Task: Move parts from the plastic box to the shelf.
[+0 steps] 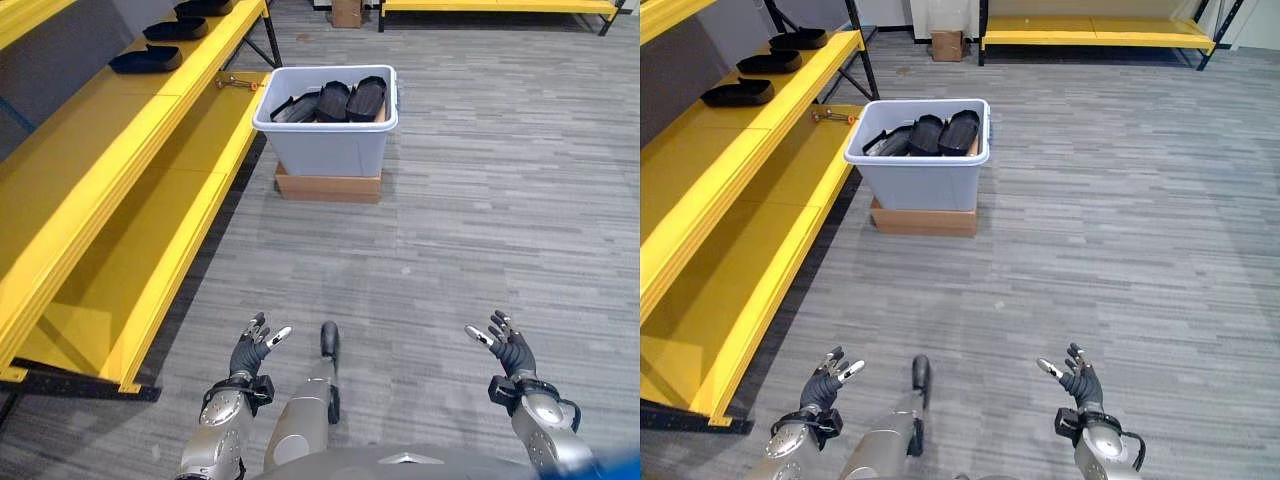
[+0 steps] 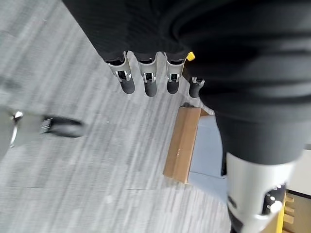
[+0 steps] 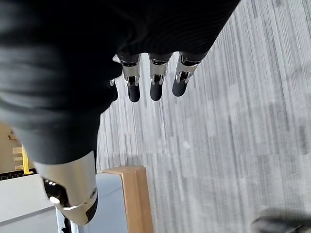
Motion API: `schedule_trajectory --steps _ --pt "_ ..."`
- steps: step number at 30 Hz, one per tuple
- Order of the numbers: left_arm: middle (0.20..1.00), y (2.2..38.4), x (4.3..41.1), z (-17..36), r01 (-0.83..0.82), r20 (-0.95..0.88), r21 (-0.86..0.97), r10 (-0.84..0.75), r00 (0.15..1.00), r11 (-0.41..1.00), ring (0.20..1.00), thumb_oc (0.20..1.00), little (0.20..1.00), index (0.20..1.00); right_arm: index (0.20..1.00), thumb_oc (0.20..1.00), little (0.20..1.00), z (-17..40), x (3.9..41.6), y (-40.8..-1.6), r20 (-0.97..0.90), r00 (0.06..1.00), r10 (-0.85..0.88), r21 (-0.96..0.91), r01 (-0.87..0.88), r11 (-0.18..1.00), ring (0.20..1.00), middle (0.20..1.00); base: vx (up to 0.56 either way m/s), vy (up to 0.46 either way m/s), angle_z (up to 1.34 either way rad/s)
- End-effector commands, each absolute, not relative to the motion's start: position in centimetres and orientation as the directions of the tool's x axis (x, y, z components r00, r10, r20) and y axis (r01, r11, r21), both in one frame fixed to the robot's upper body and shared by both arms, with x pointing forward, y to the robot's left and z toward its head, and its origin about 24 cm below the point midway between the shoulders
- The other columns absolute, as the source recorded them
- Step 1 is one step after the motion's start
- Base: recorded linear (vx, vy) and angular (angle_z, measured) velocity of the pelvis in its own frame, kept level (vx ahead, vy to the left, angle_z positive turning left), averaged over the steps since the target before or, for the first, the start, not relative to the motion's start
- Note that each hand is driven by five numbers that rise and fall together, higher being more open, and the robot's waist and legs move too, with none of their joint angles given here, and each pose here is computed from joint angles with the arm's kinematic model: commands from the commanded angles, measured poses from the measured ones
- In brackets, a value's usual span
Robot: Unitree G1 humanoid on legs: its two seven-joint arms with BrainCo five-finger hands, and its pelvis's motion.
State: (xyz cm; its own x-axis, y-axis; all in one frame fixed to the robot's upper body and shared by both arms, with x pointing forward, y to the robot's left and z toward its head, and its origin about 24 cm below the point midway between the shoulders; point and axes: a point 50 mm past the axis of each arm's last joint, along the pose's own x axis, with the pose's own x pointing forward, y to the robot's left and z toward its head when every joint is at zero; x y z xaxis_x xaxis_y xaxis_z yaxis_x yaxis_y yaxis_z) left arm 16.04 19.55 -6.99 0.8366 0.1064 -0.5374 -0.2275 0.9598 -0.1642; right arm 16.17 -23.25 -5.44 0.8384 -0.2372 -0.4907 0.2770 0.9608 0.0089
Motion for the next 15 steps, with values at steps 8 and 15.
schedule_trajectory --steps 8,15 --pt "1.0 21.7 19.6 -3.0 -0.213 -0.358 -0.118 0.158 0.92 0.97 1.0 1.0 1.0 1.0 1.0 1.0 1.0 -3.4 18.5 -20.9 -0.374 0.911 -0.173 0.111 0.229 0.967 1.0 1.0 0.19 0.259 -0.12" --pt "1.0 22.3 20.0 -2.3 -0.185 -0.333 -0.069 0.152 0.931 0.98 1.0 1.0 1.0 1.0 1.0 1.0 1.0 -3.4 18.2 -20.5 -0.373 0.914 -0.161 0.122 0.22 0.968 1.0 1.0 0.13 0.229 0.15"
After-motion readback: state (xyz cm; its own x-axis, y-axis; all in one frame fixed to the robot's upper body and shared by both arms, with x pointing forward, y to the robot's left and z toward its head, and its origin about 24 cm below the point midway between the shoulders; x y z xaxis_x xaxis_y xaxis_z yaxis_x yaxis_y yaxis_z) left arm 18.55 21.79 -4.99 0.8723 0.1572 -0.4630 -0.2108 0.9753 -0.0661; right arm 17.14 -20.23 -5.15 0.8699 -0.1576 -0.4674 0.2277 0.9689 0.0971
